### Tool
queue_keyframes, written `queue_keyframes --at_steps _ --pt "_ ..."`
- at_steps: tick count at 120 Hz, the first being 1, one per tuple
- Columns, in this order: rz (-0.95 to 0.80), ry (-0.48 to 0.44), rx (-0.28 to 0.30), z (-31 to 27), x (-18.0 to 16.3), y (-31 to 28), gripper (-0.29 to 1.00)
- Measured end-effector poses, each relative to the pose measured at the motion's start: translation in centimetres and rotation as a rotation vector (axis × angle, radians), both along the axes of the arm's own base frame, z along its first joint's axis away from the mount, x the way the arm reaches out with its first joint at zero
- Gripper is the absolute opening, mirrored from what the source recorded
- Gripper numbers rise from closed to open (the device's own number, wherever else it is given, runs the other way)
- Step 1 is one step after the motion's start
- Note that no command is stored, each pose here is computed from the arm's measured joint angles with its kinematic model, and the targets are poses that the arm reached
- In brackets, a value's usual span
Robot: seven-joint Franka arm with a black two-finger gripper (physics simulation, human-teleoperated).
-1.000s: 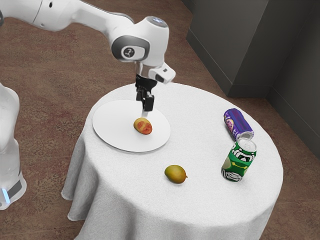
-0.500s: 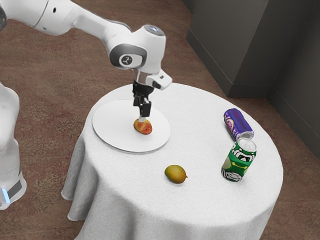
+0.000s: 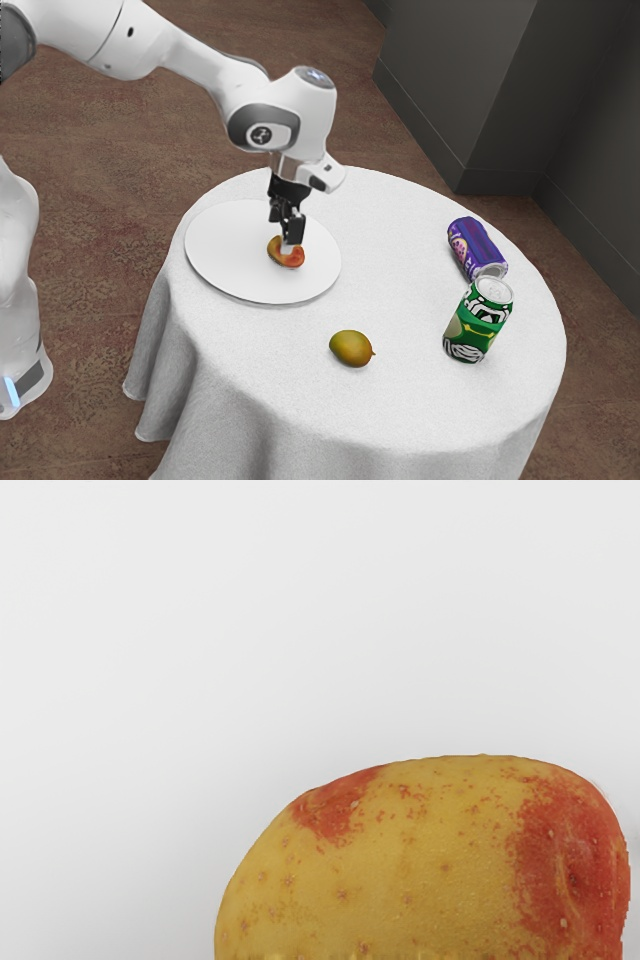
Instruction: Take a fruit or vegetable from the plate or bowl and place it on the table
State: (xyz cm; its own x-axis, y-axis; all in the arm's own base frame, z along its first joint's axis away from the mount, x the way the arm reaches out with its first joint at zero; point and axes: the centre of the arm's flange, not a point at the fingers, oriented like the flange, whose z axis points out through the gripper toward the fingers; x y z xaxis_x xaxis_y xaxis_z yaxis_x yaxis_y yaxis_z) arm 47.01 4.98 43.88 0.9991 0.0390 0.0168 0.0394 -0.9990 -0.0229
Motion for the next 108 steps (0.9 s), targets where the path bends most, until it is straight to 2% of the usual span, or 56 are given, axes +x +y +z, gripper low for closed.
queue_keyframes --at_steps 58,84,108 --pt "-0.001 0.018 0.002 -2.1 1.1 -0.2 0.7" --pt "0.001 0.017 0.006 -2.3 1.2 -0.2 0.46" --pt "0.005 -0.018 0.014 -0.2 1.5 -0.2 0.41"
